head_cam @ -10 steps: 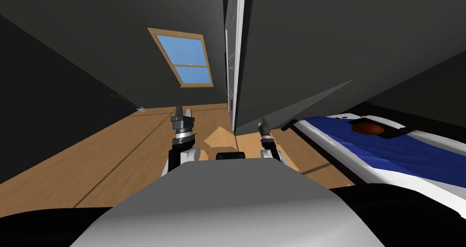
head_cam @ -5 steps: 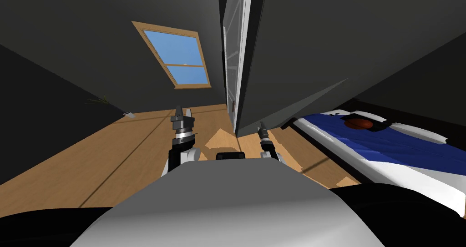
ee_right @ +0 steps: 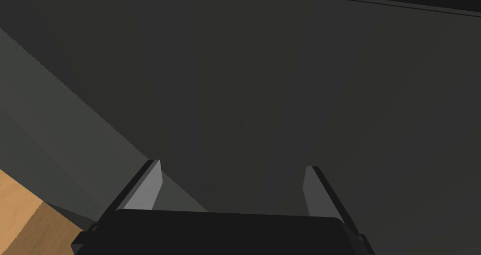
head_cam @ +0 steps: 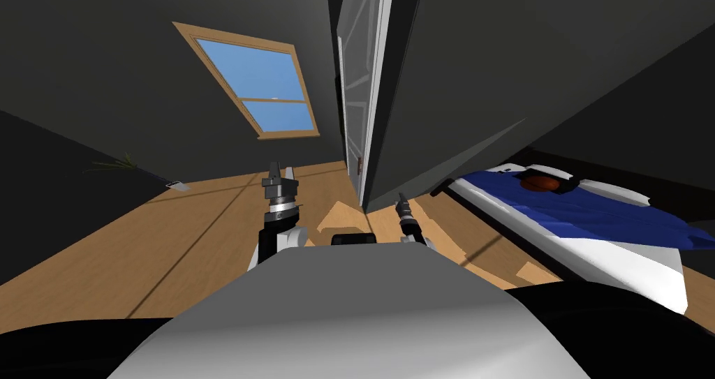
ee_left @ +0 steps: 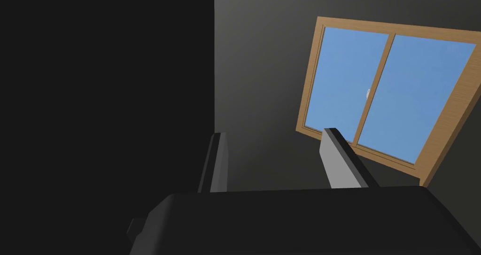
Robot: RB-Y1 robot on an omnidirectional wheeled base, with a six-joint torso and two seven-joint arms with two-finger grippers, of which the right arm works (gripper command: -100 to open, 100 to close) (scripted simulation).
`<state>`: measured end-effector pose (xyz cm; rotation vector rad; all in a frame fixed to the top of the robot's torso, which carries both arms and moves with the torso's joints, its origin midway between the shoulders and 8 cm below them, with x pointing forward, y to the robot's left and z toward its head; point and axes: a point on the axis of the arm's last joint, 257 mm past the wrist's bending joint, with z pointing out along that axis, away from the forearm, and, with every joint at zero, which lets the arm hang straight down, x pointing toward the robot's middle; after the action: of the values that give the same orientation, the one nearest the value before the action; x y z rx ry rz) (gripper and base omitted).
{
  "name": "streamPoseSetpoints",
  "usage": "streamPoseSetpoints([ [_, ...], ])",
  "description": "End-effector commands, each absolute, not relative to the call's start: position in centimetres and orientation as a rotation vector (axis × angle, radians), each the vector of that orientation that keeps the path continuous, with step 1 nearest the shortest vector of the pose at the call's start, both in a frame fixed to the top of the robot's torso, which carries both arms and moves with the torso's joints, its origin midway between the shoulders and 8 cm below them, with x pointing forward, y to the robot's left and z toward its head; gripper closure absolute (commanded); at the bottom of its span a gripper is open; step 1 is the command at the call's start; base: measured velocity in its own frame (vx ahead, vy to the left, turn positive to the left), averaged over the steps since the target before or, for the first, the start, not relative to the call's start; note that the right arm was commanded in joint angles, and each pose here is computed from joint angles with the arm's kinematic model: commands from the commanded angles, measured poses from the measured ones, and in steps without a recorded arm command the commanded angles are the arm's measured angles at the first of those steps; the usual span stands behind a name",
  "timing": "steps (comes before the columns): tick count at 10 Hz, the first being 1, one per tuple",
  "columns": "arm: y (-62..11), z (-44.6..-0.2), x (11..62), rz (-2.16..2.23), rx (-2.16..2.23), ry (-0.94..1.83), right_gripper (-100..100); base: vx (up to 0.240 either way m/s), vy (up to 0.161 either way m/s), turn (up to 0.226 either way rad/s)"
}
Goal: Push the door open
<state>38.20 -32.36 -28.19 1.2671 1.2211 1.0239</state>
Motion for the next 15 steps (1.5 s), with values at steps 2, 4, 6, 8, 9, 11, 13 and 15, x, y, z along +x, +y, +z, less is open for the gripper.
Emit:
streamPoseSetpoints([
  [2,-33.3,-31.2,37.3,0.985,1.349,1.253,-100,0.132,0.172,-0.136],
  [4,-34.1,-34.2,36.3,0.944,1.427,1.280,-100,0.135,0.177,-0.146],
  [6,-34.9,-37.1,35.0,0.898,1.510,1.305,-100,0.166,0.175,-0.177],
  [8,-35.2,-38.3,34.4,0.879,1.543,1.314,-100,0.107,0.127,-0.077],
  [9,-35.5,-39.4,33.8,0.859,1.576,1.323,-100,0.079,0.104,-0.092],
  [11,-36.1,-41.7,32.5,0.818,1.641,1.338,-100,0.103,0.133,-0.140],
  [13,-36.7,-43.9,31.1,0.775,1.707,1.351,-100,0.136,0.165,-0.153],
  [15,-37.3,-46.0,29.5,0.729,1.773,1.361,-100,0.112,0.158,-0.128],
])
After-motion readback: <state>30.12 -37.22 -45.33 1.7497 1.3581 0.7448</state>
